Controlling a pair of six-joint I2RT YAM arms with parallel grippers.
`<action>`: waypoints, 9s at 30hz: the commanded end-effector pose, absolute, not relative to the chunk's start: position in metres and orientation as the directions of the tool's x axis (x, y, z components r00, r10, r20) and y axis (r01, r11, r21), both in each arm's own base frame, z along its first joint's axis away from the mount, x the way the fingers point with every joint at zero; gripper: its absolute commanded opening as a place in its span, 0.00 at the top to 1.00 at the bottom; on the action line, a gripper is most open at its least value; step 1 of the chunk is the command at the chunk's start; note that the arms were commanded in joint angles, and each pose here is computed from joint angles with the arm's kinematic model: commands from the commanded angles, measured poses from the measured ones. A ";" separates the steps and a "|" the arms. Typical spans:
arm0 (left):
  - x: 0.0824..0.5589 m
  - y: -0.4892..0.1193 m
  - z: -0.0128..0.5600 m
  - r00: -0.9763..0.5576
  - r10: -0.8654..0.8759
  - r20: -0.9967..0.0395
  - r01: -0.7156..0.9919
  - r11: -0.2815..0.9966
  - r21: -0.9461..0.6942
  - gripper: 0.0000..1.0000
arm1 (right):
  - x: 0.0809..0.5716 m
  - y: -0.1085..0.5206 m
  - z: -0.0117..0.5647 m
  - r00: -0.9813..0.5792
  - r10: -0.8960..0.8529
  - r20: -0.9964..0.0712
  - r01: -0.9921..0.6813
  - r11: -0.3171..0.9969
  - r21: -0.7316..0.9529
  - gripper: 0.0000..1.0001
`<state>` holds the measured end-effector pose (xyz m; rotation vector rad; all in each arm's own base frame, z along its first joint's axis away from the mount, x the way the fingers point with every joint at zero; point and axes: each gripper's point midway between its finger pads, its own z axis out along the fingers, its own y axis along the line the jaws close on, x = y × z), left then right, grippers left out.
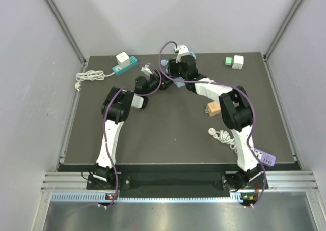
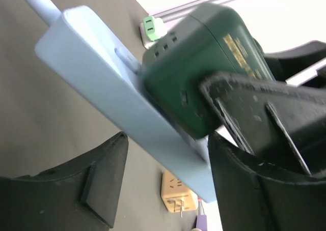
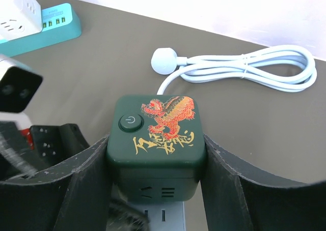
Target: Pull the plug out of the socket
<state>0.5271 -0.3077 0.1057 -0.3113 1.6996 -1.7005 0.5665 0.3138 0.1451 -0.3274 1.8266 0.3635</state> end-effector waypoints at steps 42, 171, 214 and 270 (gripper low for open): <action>0.544 -0.274 0.058 -0.655 -0.537 -0.533 0.143 0.604 -0.784 0.16 | 0.570 0.241 0.238 -0.078 0.234 -0.969 -0.266 0.932 0.246 1.00; 0.680 -0.021 0.136 -0.318 -0.344 -0.884 -0.318 0.917 -0.242 0.93 | 0.559 0.330 0.160 -0.394 0.213 -0.894 -0.521 0.750 0.408 0.00; 0.667 0.056 0.063 -0.527 -0.368 -0.766 -0.047 0.912 -0.406 0.21 | 0.561 0.332 0.154 -0.415 0.223 -0.882 -0.538 0.722 0.435 0.00; 0.545 -0.043 0.122 -0.574 -0.315 -0.756 -0.486 0.874 0.005 0.13 | 0.560 0.356 0.140 -0.467 0.195 -0.863 -0.552 0.698 0.456 0.00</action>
